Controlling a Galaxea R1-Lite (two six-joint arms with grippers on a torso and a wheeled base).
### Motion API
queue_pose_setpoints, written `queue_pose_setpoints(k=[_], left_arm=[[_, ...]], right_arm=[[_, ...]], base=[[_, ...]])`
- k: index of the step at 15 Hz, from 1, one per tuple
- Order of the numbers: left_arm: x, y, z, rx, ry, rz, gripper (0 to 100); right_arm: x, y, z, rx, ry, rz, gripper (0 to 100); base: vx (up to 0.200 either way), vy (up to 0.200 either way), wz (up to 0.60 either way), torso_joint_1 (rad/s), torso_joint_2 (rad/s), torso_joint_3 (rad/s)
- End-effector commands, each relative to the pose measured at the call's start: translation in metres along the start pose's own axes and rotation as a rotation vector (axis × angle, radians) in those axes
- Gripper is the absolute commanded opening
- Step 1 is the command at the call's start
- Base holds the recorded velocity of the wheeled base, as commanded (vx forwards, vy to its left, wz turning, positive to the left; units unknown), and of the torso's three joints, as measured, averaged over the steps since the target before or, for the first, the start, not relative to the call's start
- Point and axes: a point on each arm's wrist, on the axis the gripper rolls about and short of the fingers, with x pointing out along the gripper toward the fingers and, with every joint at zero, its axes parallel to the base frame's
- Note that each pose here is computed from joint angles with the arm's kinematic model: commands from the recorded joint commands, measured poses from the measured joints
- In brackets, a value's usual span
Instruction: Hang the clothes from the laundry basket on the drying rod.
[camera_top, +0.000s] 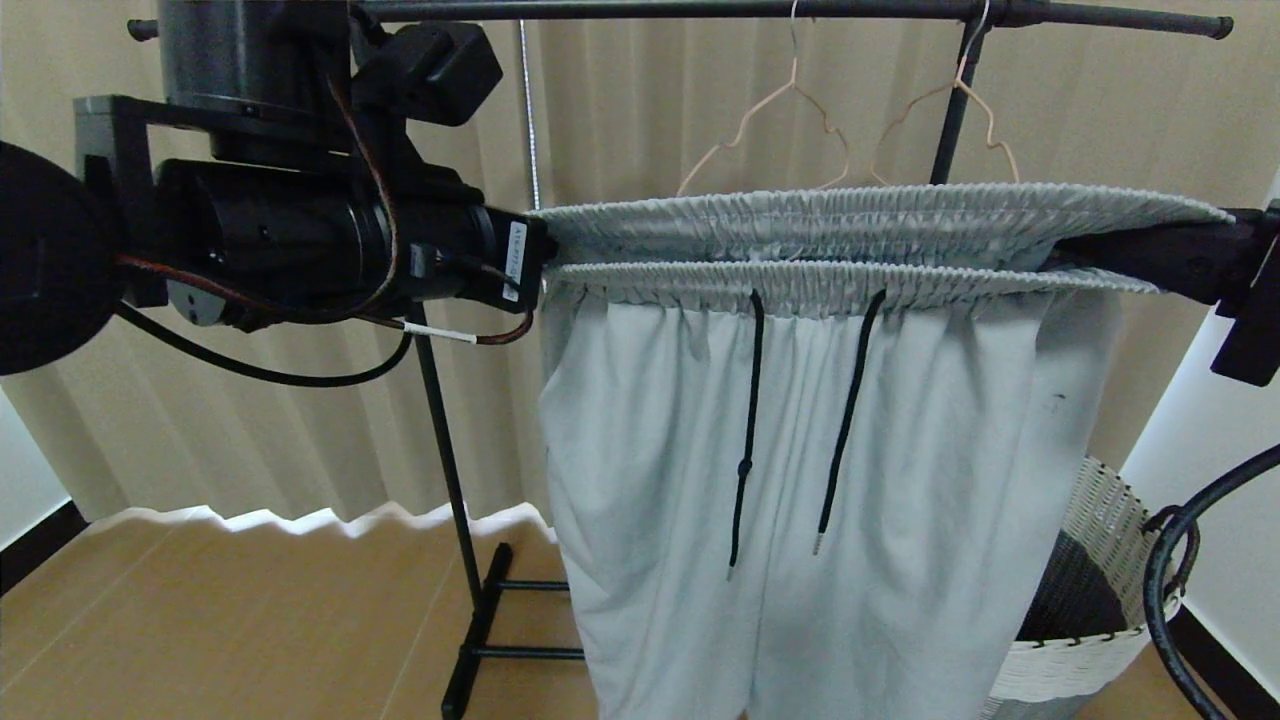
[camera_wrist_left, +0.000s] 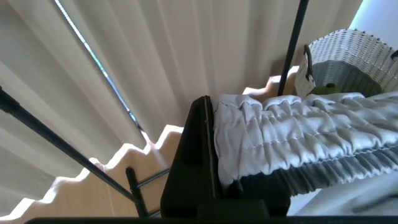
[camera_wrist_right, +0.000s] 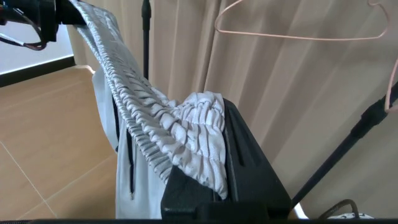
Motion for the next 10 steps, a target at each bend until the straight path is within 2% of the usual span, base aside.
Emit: queue_pose_setpoints(k=[1,4,7,10], left_arm=[[-0.015,0.001,0.003,-0.002,-0.02,-0.006,0],[-0.047,-0.001,-0.003,0.003,-0.031,-0.034,0],[-0.087,-0.012,-0.005,0.016,-0.057,-0.134,0],[-0.117,-0.022,-0.003,0.031,-0.071,-0.234,0]], right_arm=[[0.01,-0.003,-0.002,0.003,0.018,-0.014,0],[0.035,-0.016,-0.003,0.011,0.041,-0.056,0],[0.073,-0.024,0.0,0.004,-0.017,-0.062,0],[0.098,-0.028,0.0,0.001,-0.041,-0.059,0]], base=[[0.0,0.0,0.0,0.0,0.0,0.0],[0.0,0.0,0.0,0.0,0.0,0.0],[0.0,0.0,0.0,0.0,0.0,0.0],[0.0,0.0,0.0,0.0,0.0,0.0]])
